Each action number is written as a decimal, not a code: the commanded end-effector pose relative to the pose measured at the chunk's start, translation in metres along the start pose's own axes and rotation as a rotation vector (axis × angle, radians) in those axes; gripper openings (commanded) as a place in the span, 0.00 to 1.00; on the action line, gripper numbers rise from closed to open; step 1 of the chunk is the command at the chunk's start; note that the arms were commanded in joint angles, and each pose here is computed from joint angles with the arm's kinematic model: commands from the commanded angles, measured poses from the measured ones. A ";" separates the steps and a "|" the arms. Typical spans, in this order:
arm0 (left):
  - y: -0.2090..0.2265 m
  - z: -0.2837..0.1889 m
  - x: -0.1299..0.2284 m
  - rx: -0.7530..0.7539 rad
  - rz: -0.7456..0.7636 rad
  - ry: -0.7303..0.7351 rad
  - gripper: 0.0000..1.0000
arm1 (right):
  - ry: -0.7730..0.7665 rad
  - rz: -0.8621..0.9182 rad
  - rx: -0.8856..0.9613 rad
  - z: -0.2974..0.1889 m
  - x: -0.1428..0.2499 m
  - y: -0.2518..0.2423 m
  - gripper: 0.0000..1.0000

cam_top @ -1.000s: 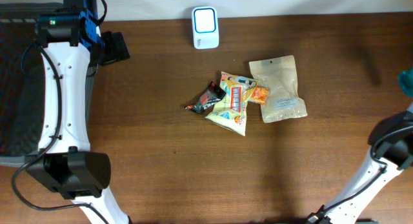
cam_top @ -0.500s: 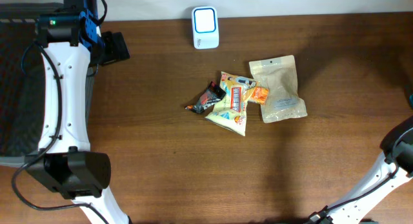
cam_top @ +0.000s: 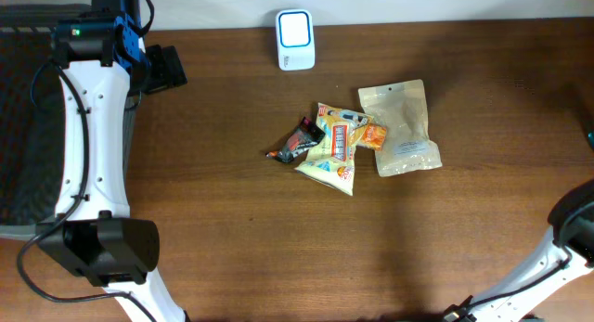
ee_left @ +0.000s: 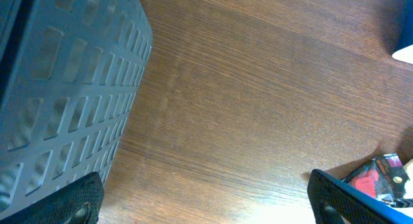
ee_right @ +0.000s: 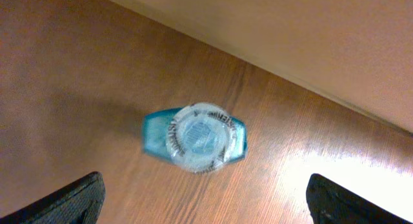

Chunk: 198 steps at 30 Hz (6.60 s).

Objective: Scan the item barcode

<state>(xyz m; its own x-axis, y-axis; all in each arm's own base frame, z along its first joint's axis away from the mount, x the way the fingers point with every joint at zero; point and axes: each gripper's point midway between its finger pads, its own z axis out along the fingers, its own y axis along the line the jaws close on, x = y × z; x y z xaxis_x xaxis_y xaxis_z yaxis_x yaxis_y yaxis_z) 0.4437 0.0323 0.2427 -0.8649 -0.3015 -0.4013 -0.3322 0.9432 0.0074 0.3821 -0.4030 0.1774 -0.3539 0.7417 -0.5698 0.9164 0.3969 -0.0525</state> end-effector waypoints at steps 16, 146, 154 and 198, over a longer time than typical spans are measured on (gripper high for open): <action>0.001 0.003 0.000 -0.006 -0.010 0.003 0.99 | 0.421 -0.838 -0.883 -0.272 0.249 0.217 0.99; -0.178 0.066 0.239 0.294 0.489 0.554 0.02 | 0.379 -1.006 -0.610 -0.249 0.460 0.236 0.98; -0.178 0.066 0.239 0.294 0.489 0.554 0.02 | 0.379 -1.006 -0.610 -0.249 0.460 0.236 0.98; -0.171 0.128 0.259 0.049 0.357 0.596 0.00 | 0.628 -1.056 -0.764 -0.197 0.524 0.206 0.04</action>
<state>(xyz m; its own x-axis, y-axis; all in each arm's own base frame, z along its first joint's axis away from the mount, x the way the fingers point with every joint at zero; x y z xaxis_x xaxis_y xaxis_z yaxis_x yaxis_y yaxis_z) 0.3163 -0.2127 0.0326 -0.9697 0.1090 0.2185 0.0743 0.9841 -0.1612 0.3678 0.1685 0.0487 -0.9907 -0.0236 -0.1339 -0.0632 0.9519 0.2998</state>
